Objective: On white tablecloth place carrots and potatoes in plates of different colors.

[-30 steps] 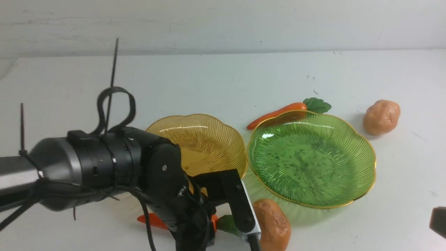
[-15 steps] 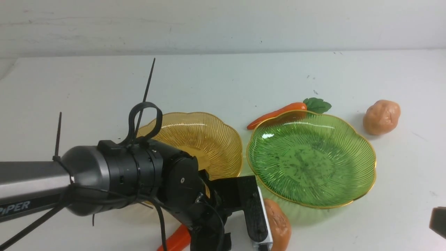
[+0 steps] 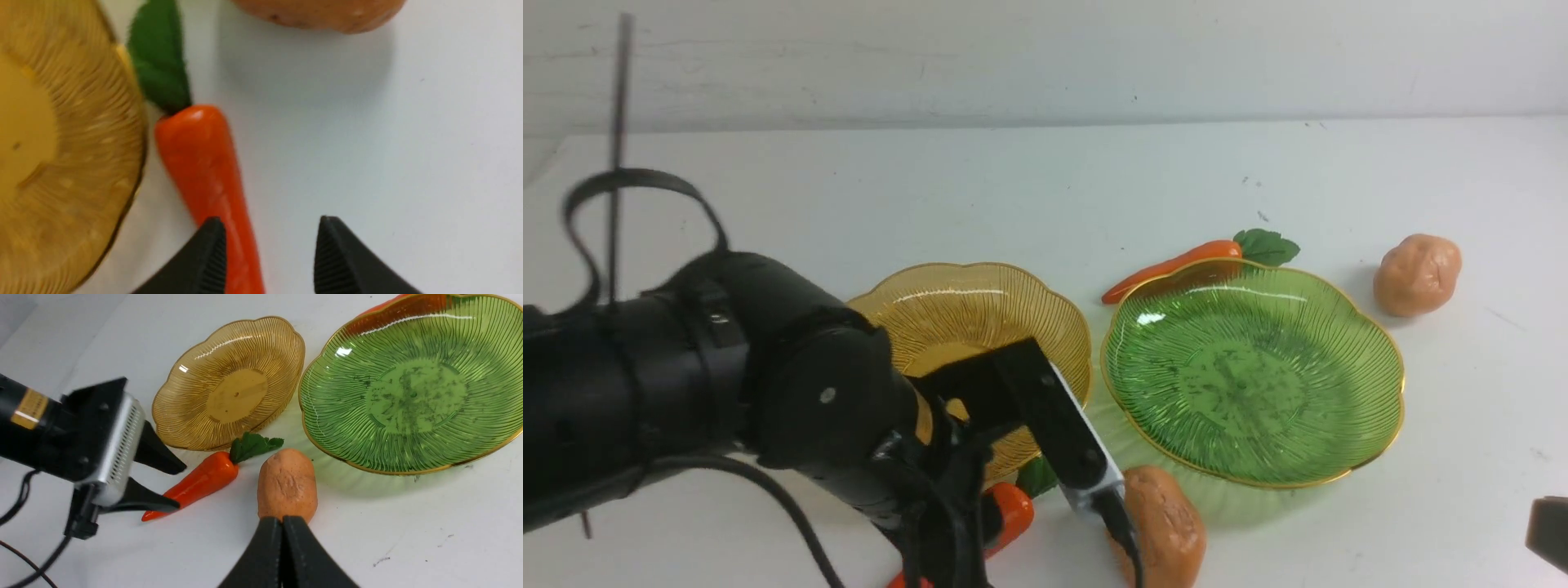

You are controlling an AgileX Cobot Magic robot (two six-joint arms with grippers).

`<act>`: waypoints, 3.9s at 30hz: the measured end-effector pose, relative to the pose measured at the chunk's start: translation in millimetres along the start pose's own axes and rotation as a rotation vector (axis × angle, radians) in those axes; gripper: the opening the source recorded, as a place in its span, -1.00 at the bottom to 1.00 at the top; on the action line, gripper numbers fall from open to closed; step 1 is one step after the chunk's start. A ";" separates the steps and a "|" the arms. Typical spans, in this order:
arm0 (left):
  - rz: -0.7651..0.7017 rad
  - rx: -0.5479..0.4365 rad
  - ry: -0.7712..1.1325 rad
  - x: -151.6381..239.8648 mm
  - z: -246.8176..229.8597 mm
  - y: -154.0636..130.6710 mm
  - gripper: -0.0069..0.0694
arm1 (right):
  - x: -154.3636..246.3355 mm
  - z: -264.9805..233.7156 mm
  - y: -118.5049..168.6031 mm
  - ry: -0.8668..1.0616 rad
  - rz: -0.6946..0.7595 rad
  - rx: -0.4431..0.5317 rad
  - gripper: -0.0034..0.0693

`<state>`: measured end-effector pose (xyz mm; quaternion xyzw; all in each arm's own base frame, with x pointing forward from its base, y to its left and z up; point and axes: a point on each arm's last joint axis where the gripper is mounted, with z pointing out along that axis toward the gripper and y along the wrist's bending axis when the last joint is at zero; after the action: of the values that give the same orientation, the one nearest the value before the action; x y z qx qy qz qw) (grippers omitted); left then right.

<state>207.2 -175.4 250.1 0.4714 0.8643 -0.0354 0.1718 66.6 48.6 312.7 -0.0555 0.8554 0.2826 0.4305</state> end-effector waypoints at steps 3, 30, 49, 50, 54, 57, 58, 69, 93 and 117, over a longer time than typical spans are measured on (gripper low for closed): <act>-0.068 -0.083 0.077 8.9 -5.0 6.8 -0.42 | 1.1 0.0 0.2 0.012 0.000 -0.002 -0.95; -0.358 0.067 0.325 20.2 98.3 21.8 0.12 | 4.4 -0.1 0.8 0.049 -0.001 -0.009 -0.95; -0.477 -0.011 -0.024 -19.9 -33.2 83.8 -0.36 | -7.4 1.9 1.3 0.122 -0.010 0.022 -0.94; -0.506 -0.022 -0.031 -21.8 -31.6 96.6 -0.36 | -13.6 5.4 2.1 0.171 -0.007 0.018 -0.94; -0.543 -0.023 0.005 -26.2 -4.6 124.8 -0.36 | -35.7 22.0 1.4 0.309 0.001 0.010 -0.94; -0.512 0.002 0.075 -31.7 34.1 139.4 -0.35 | -47.8 38.0 -3.5 0.371 0.027 0.016 -0.94; -0.511 0.016 0.092 -34.1 45.8 142.4 -0.34 | -50.3 43.5 -5.7 0.391 0.033 0.021 -0.94; -0.515 0.029 0.095 -47.1 68.6 154.2 0.26 | -44.9 91.4 -8.3 0.554 -0.032 0.090 -0.94; -0.499 -0.095 -0.272 -11.4 -164.9 89.4 -0.83 | 10.3 276.9 27.9 0.751 -0.129 0.208 0.87; -0.483 -0.014 -0.346 38.8 -172.5 39.5 -0.83 | -98.3 200.0 -28.4 0.499 -0.045 0.369 0.58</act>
<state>175.1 -83.9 403.2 0.2379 0.9096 -0.1492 0.3063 278.6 116.6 281.8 -0.0630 0.9701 0.0908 0.2161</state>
